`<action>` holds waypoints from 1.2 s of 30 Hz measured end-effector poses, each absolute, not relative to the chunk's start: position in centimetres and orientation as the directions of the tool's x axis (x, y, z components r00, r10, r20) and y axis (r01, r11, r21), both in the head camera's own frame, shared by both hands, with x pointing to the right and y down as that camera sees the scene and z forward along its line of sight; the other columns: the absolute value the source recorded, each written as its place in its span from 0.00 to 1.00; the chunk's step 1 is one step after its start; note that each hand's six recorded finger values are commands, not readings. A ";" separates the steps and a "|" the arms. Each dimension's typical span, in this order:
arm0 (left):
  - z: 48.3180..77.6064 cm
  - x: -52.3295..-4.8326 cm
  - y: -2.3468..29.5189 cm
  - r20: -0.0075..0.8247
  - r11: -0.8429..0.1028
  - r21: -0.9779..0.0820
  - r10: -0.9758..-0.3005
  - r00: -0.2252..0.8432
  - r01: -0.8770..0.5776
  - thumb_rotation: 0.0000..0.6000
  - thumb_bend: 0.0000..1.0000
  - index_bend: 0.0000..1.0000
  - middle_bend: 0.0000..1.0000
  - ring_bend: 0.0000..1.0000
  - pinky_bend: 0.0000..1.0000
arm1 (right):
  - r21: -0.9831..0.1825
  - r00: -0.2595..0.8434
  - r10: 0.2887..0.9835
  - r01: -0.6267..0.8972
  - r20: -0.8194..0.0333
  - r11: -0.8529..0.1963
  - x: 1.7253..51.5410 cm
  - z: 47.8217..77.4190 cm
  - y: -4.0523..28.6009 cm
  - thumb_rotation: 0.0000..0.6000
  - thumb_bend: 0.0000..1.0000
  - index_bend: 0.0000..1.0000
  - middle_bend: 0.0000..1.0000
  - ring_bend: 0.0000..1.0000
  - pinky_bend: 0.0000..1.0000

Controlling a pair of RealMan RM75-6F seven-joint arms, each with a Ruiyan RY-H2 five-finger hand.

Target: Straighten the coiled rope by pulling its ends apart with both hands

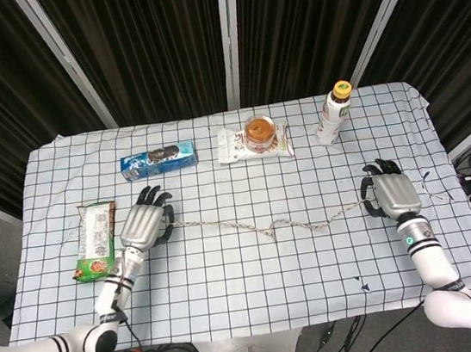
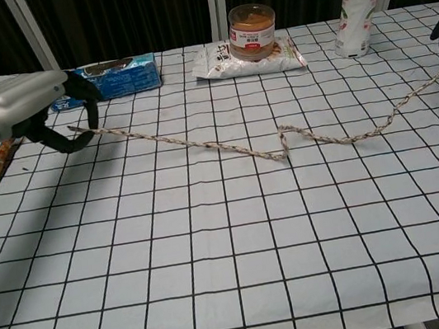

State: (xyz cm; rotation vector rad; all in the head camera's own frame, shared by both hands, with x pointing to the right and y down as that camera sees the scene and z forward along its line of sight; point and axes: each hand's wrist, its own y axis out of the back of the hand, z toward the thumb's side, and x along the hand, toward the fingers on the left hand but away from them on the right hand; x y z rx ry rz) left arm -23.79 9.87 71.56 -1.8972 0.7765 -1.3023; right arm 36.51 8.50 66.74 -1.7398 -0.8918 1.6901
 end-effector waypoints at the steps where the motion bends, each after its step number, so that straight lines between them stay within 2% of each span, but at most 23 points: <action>1: 71.5 -24.5 10.1 0.525 -0.574 -0.813 -0.794 0.306 -0.097 1.00 0.40 0.59 0.19 0.06 0.00 | -0.774 -0.019 0.775 0.084 -0.631 -0.628 36.9 66.7 8.5 1.00 0.59 0.66 0.17 0.00 0.00; 8: 71.6 -27.5 11.5 0.516 -0.560 -0.821 -0.812 0.272 -0.115 1.00 0.40 0.59 0.19 0.06 0.00 | -0.774 -0.072 0.772 0.095 -0.632 -0.626 39.4 67.3 8.7 1.00 0.59 0.66 0.17 0.00 0.00; 23: 72.8 -29.4 12.5 0.537 -0.573 -0.812 -0.809 0.239 -0.113 1.00 0.40 0.59 0.19 0.06 0.00 | -0.764 -0.135 0.752 0.099 -0.645 -0.638 42.1 69.3 9.2 1.00 0.59 0.66 0.17 0.00 0.00; 32: 73.6 -29.6 12.4 0.544 -0.578 -0.808 -0.807 0.228 -0.118 1.00 0.40 0.59 0.19 0.06 0.00 | -0.748 -0.133 0.736 0.114 -0.664 -0.654 42.3 71.0 9.8 1.00 0.59 0.66 0.17 0.00 0.00; 36: 74.0 -29.8 12.5 0.552 -0.584 -0.804 -0.803 0.223 -0.112 1.00 0.40 0.58 0.19 0.06 0.00 | -0.745 -0.129 0.733 0.118 -0.667 -0.657 42.3 71.7 9.9 1.00 0.52 0.64 0.16 0.00 0.00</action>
